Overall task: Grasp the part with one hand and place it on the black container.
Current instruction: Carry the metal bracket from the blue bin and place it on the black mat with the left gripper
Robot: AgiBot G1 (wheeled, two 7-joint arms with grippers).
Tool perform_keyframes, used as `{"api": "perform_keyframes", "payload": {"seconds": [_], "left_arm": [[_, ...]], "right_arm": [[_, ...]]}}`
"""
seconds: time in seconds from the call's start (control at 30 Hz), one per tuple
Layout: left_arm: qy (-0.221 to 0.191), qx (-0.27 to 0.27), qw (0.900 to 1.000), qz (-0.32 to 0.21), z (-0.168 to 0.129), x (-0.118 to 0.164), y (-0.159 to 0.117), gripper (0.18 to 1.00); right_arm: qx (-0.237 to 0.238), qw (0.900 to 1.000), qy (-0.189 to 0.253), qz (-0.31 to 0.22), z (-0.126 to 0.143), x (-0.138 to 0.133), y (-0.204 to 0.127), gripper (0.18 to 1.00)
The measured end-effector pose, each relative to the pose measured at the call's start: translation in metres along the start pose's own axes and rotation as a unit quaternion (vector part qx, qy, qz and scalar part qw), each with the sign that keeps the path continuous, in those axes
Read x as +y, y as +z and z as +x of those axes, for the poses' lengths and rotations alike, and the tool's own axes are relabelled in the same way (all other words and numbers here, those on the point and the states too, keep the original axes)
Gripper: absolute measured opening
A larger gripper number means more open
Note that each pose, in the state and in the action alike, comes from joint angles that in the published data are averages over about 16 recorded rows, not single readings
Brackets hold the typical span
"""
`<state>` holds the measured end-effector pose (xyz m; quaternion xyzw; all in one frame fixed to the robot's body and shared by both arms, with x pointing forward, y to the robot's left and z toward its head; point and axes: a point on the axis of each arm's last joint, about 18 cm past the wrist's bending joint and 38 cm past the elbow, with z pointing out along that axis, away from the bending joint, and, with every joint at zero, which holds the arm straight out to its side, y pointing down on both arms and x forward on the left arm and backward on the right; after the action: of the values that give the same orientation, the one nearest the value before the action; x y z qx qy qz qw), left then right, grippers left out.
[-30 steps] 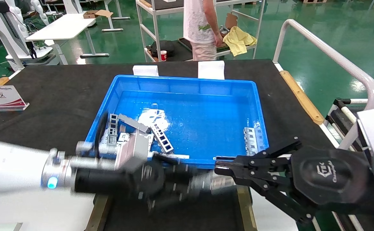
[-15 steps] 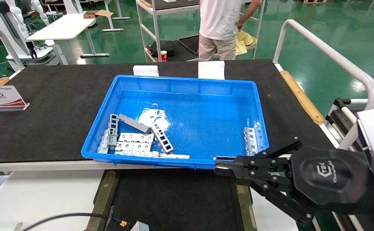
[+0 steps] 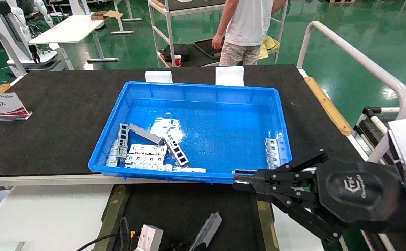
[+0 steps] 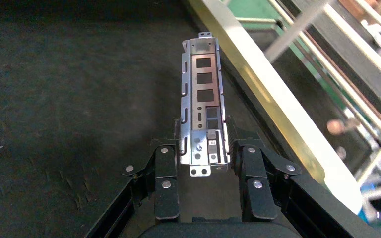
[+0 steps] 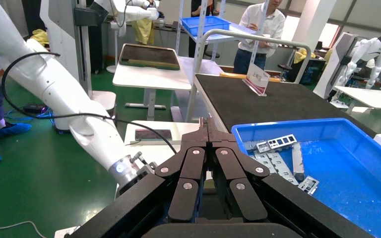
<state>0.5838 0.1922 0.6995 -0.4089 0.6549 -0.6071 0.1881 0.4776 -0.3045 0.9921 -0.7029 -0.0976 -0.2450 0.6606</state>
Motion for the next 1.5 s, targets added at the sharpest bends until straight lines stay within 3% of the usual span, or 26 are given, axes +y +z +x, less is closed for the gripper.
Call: {"api": "perform_keyframes", "payload": {"seconds": [0.3,0.63,1.5], "left_arm": [[-0.07,-0.067,0.9949,0.027,0.002,0.007,0.028,0.365],[-0.119,-0.122,0.9843,0.046,0.008,0.007,0.053,0.365],[-0.159,-0.17,0.9718,0.04,0.011,0.018,0.068,0.387]], "right_arm": [[0.0,1.0,0.0,0.0,0.0,0.0,0.0,0.191],[0.0,1.0,0.0,0.0,0.0,0.0,0.0,0.191],[0.0,1.0,0.0,0.0,0.0,0.0,0.0,0.209]]}}
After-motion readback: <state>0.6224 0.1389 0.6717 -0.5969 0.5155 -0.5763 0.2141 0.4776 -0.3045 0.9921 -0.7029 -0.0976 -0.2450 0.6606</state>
